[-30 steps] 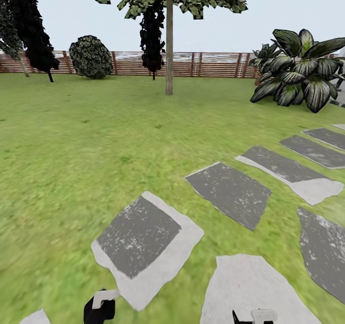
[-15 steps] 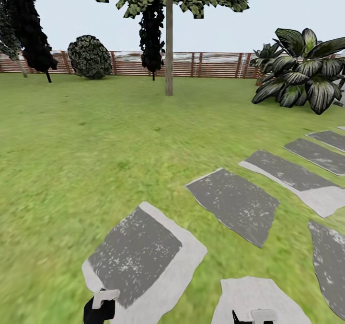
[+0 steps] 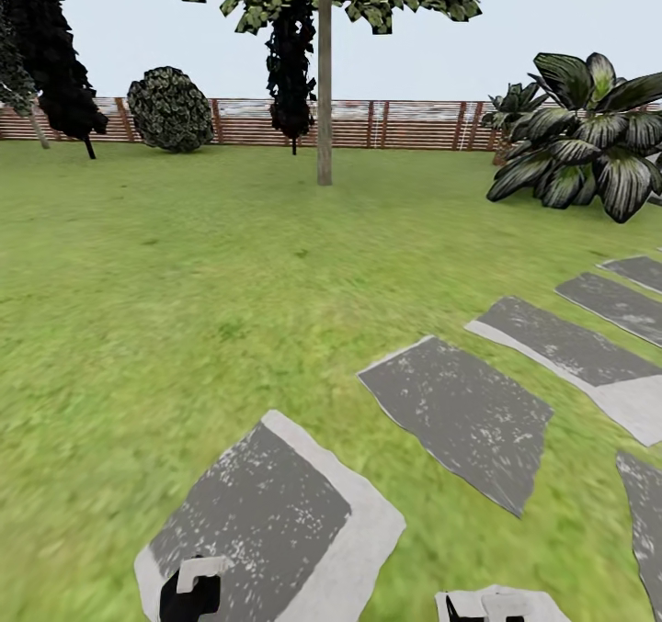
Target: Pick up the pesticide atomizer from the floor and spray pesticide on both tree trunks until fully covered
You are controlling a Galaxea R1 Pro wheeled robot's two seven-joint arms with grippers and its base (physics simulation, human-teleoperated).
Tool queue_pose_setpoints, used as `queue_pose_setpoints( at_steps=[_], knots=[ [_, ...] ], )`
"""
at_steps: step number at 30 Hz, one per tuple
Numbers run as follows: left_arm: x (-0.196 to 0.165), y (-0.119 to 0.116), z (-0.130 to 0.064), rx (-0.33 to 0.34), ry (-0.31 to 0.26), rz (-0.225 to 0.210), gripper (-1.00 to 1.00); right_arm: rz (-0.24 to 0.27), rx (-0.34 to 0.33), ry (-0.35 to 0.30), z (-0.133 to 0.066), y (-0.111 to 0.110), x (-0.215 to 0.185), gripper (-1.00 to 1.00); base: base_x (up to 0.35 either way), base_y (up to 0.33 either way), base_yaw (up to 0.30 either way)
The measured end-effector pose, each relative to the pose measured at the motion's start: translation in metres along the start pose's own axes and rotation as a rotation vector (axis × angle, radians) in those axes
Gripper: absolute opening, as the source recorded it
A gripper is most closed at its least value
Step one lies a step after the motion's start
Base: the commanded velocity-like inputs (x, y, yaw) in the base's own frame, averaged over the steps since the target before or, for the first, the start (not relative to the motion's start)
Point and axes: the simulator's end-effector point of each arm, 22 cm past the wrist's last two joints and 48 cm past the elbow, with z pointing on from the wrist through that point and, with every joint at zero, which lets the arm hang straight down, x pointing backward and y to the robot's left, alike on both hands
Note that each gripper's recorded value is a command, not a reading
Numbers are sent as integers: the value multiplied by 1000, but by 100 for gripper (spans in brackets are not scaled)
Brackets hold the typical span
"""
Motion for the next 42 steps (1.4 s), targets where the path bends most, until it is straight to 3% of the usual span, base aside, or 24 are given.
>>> queue_pose_setpoints(
  at_steps=[42],
  knots=[
    [0,-2,0,2,-1,0,-100,-3,-4,0,0,0,0,100,341,0,0]
  ],
)
